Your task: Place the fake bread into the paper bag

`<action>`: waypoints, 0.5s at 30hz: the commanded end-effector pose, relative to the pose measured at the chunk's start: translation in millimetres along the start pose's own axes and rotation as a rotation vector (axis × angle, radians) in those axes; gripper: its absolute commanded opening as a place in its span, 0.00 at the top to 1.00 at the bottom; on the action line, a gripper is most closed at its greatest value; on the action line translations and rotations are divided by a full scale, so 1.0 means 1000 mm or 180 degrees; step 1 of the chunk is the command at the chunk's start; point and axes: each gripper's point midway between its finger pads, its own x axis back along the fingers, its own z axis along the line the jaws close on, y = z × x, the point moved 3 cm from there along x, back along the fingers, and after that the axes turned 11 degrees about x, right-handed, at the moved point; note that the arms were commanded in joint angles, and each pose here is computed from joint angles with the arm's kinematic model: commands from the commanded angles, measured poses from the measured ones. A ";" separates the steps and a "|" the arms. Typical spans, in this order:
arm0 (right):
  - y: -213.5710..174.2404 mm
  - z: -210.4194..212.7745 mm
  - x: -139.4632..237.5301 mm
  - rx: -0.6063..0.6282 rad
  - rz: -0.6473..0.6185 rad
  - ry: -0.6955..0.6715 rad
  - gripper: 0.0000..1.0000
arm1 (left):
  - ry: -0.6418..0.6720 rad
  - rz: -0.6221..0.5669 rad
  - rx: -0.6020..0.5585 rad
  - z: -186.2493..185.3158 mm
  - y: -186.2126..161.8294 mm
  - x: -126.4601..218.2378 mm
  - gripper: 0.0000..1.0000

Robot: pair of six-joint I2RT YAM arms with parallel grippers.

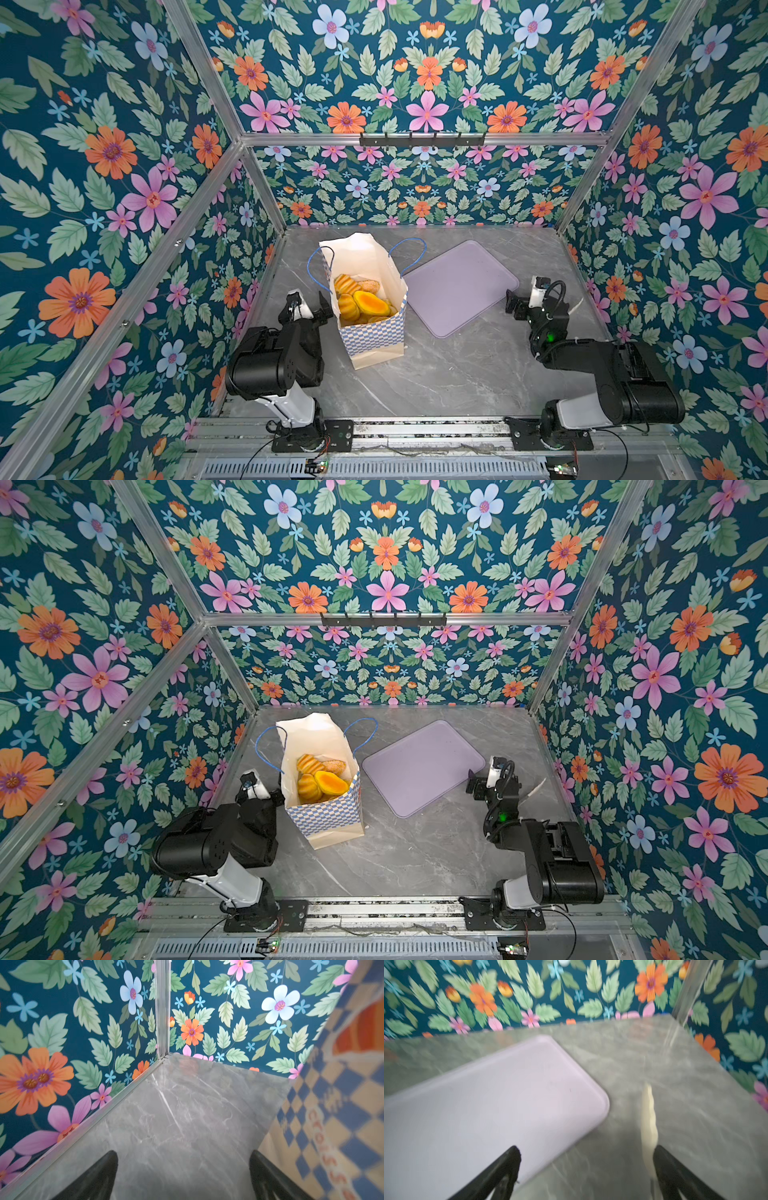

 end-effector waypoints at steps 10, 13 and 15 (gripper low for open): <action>-0.011 -0.001 -0.002 -0.0025 0.0200 0.0004 0.01 | 0.0069 0.0031 -0.0106 0.000 -0.004 0.002 0.00; -0.010 -0.001 -0.001 -0.0029 0.0216 0.0005 0.01 | 0.0041 0.0137 -0.0147 -0.004 -0.007 -0.006 0.00; -0.011 -0.001 -0.001 -0.0031 0.0228 0.0006 0.01 | 0.0025 0.0237 -0.0215 -0.008 -0.011 -0.013 0.00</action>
